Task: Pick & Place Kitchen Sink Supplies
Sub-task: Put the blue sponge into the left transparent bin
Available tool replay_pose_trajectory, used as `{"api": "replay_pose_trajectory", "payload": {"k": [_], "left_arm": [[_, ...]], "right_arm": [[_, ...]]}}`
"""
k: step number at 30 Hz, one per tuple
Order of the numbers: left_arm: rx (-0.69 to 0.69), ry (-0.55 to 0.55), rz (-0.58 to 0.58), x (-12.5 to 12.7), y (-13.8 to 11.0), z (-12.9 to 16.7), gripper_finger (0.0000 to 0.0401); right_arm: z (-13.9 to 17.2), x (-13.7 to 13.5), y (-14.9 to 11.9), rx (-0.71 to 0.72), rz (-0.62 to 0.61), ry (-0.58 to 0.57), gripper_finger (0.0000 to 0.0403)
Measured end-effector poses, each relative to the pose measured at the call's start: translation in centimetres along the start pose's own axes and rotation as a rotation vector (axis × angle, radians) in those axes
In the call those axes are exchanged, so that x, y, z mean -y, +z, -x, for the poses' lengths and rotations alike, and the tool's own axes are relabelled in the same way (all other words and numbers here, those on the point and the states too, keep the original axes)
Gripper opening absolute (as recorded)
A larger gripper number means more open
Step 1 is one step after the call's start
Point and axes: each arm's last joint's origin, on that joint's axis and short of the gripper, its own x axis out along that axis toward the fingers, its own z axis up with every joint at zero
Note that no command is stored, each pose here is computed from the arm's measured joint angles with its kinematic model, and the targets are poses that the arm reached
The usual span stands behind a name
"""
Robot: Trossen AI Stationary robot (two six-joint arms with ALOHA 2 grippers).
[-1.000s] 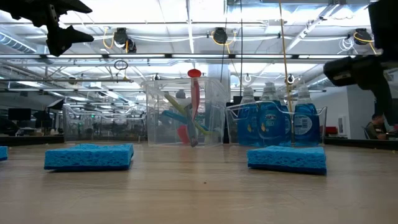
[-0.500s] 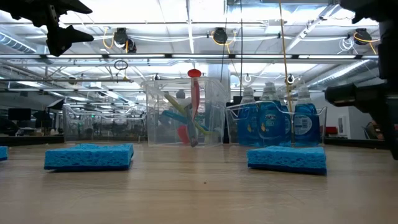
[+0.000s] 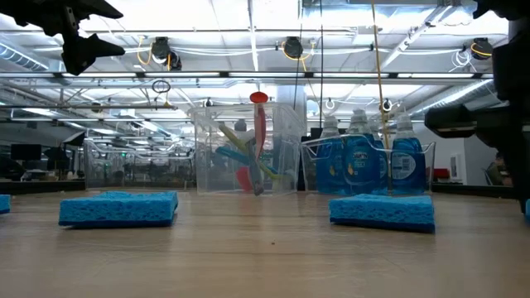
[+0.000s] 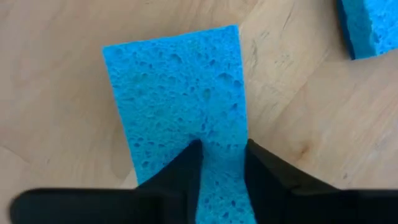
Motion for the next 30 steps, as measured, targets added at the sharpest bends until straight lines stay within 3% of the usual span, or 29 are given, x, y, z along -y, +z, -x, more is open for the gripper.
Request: {"api": "replay_pose_trajectory", "payload": {"k": [9,19,25,30], "left_arm": [[-0.015,0.011,-0.002,0.0,-0.1,-0.3,0.0285],[-0.045,0.031,-0.006,0.0,-0.2,-1.0,0.0284],[-0.053,0.037,-0.007,0.0,-0.3,-1.2,0.0274],[-0.056,0.039,-0.007,0.0,-0.3,-1.2,0.028]], "right_arm": [[0.1,-0.1,-0.6,-0.053,-0.033,0.006,0.0027],[2.1,0.2,-1.3,-0.017,-0.127,0.058,0.0001],[4.8,0.8,-1.7,0.113,-0.268,0.078,0.0],[7.3,1.4,-1.4,0.309,-0.39,0.139,0.0]]}}
